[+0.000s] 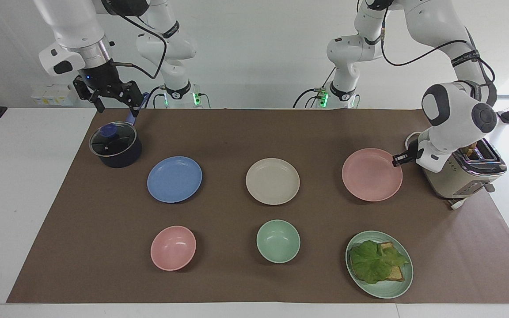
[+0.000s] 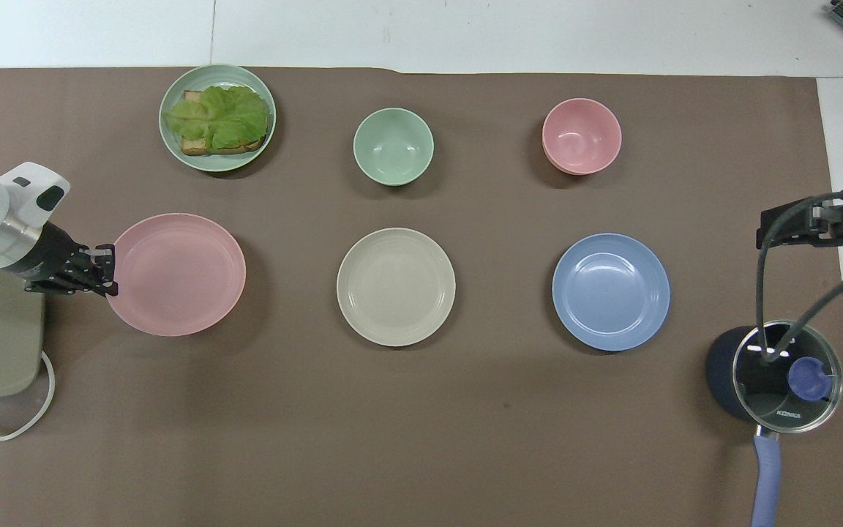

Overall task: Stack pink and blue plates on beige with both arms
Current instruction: 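Slide the pink plate with the left gripper onto the beige plate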

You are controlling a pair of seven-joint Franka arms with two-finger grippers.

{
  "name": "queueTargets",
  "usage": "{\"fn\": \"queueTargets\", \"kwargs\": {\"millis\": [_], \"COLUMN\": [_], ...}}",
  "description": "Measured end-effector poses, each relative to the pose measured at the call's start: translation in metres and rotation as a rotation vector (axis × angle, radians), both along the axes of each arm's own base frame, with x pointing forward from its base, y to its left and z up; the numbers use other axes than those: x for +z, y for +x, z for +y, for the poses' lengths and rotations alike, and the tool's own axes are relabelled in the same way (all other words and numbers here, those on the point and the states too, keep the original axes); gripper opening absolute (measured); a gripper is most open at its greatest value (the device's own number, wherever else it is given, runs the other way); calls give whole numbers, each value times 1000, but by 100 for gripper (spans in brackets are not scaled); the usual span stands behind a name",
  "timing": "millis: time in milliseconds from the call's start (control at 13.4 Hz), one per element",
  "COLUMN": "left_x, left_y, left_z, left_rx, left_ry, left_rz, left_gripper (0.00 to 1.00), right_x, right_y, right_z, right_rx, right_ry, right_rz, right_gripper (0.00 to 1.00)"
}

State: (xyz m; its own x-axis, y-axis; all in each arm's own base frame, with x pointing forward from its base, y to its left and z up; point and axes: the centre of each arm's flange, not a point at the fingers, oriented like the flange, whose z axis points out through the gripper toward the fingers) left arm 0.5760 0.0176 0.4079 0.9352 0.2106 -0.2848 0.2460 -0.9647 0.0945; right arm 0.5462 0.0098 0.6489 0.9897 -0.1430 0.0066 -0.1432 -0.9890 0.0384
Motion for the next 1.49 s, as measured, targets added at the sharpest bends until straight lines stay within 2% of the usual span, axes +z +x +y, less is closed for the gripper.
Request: {"fn": "queueTargets", "kwargs": {"millis": [298,447,819,1191,1489], "left_x": [7,8,-13,-38,-41], "left_y": [0,-2,-24,-42,-46], "left_z": [-82,-130,-222,-270,-279], "left_rx": [-51,-95,-199,-221,-230], "left_ry": [-38,-69,-113,-143,-146], "left_rz": [-3,-31,-78,-145,-166], "left_gripper": [5,5,5,5,5], "right_x": [0,-1,-4,-6,-6], "right_y": [0,0,-1,-2,-2], "right_z": [0,0,-7,-11,-11], "right_rx": [0,0,-13,-21,-21], "right_ry": [0,0,0,0,0], "right_rz": [0,2,16,21,21], "right_gripper": [100,100,100,100,100]}}
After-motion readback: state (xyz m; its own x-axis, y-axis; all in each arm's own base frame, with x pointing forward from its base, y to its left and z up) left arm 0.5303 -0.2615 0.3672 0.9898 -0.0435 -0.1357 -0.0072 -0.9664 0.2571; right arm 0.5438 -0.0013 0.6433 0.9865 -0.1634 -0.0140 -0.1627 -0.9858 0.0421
